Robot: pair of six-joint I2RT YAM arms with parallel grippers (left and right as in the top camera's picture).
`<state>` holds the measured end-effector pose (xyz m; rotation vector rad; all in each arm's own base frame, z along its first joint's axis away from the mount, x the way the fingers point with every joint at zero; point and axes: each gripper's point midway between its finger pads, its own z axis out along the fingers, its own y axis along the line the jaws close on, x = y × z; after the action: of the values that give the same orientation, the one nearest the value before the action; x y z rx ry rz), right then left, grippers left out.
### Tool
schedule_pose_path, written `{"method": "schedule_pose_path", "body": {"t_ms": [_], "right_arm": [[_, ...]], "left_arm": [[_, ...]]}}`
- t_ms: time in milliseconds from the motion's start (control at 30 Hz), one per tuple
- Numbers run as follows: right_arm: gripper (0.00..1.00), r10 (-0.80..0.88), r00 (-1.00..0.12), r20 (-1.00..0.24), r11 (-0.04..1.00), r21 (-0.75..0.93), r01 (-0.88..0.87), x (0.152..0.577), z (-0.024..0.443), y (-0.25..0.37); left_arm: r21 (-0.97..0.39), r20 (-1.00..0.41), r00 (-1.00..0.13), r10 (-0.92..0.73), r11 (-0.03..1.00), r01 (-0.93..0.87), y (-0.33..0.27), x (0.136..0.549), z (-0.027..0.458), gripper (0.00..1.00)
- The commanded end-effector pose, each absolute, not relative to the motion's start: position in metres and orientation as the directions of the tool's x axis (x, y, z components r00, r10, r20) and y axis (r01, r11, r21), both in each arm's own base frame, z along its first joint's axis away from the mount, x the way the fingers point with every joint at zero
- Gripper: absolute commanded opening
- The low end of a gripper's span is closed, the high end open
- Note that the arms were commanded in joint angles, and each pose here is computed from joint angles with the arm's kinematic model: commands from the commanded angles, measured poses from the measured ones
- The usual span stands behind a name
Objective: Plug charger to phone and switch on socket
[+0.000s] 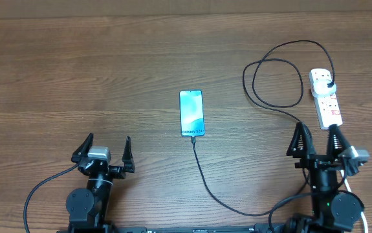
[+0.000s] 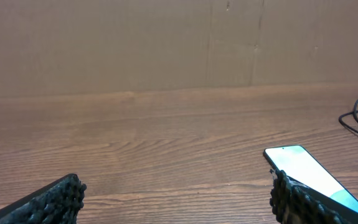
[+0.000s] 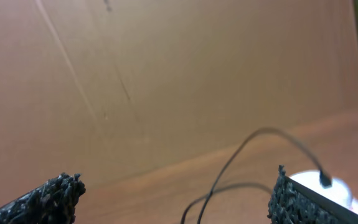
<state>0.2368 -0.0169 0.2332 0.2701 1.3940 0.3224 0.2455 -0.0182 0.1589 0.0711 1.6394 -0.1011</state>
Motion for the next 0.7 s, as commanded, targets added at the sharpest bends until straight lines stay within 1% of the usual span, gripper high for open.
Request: {"method": "schedule_pose_path", "body": {"t_ms": [0,200,667], "right_arm": [[1.00,0.444,0.116,-0.888,0.896,0.442,-0.050,0.241,0.210,-0.020],[1.00,0.474,-0.002,-0.880,0.880,0.474,0.015,0.244,0.174,-0.021],[1.00,0.475,-0.002,-0.880,0.880,0.475,0.015,0.245,0.173,-0.021]], "left_arm": [[0.000,-0.997,-0.070,0.007,0.995,0.098,-0.016,0.246,0.157,1.00],[0.000,-0.997,-0.070,0.007,0.995,0.098,-0.016,0.246,0.157,1.00],[0.000,-0.997,-0.070,0.007,0.995,0.098,-0.016,0.246,0.157,1.00]]}}
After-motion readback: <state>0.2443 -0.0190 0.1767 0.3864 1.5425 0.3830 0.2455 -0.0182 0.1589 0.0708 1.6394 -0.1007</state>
